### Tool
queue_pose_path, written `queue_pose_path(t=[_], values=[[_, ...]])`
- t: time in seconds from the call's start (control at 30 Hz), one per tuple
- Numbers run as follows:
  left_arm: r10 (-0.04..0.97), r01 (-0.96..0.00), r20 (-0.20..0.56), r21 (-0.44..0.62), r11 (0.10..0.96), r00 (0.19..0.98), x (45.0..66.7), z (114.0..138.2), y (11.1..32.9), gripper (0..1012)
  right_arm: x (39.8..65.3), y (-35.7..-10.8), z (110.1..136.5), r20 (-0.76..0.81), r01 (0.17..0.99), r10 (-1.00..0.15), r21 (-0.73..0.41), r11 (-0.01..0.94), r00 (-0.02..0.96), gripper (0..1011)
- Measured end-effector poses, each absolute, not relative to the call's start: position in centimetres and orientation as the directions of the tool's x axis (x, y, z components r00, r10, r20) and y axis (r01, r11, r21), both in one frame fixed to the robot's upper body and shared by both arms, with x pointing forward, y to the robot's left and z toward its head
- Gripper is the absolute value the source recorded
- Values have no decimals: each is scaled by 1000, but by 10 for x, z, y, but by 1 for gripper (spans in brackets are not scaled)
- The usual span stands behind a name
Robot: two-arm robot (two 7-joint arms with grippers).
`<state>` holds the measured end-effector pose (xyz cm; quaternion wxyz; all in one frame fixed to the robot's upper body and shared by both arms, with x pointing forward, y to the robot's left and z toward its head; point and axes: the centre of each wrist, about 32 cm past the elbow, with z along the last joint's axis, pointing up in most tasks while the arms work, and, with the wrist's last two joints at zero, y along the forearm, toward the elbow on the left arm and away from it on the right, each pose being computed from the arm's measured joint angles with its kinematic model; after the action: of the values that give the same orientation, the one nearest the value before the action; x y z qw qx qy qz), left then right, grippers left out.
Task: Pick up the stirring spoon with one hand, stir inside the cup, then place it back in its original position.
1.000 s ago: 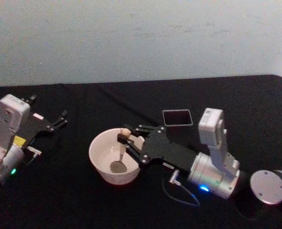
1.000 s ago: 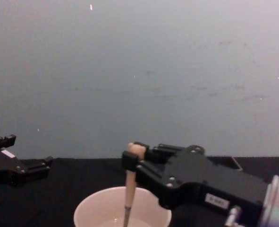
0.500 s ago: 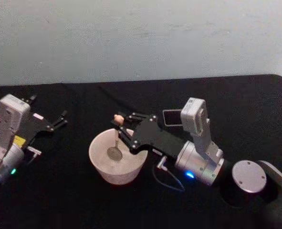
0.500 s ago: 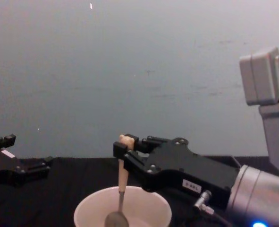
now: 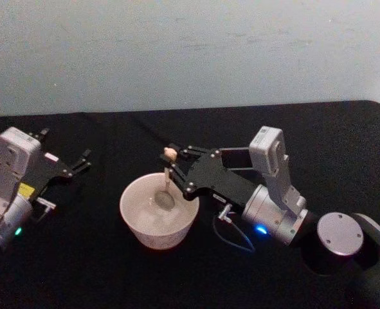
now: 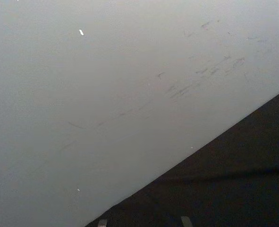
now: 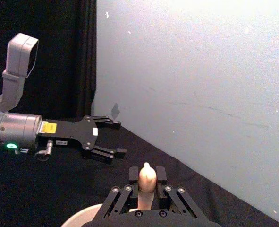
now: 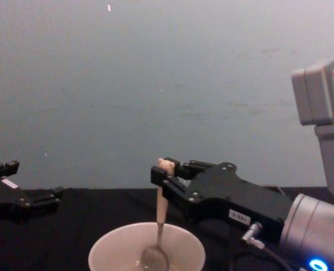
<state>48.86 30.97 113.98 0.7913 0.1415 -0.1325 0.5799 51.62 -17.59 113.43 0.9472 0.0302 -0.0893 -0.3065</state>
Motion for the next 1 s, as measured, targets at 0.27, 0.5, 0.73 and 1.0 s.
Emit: queue_pose_path(t=[0.27, 0.5, 0.73, 1.0], values=[[880, -955, 374, 70, 287, 292, 489, 1140, 310, 1002, 512, -187, 1137, 160, 582, -593, 115, 805, 789, 213], [880, -955, 374, 70, 287, 292, 489, 1140, 310, 1001, 498, -198, 1138, 153, 571, -581, 108, 814, 800, 213], [880, -955, 374, 70, 287, 292, 489, 1140, 310, 1001, 485, -195, 1139, 136, 532, -542, 109, 840, 829, 213], [880, -955, 374, 70, 287, 292, 489, 1140, 310, 1001, 485, -176, 1136, 126, 501, -512, 111, 858, 849, 213]])
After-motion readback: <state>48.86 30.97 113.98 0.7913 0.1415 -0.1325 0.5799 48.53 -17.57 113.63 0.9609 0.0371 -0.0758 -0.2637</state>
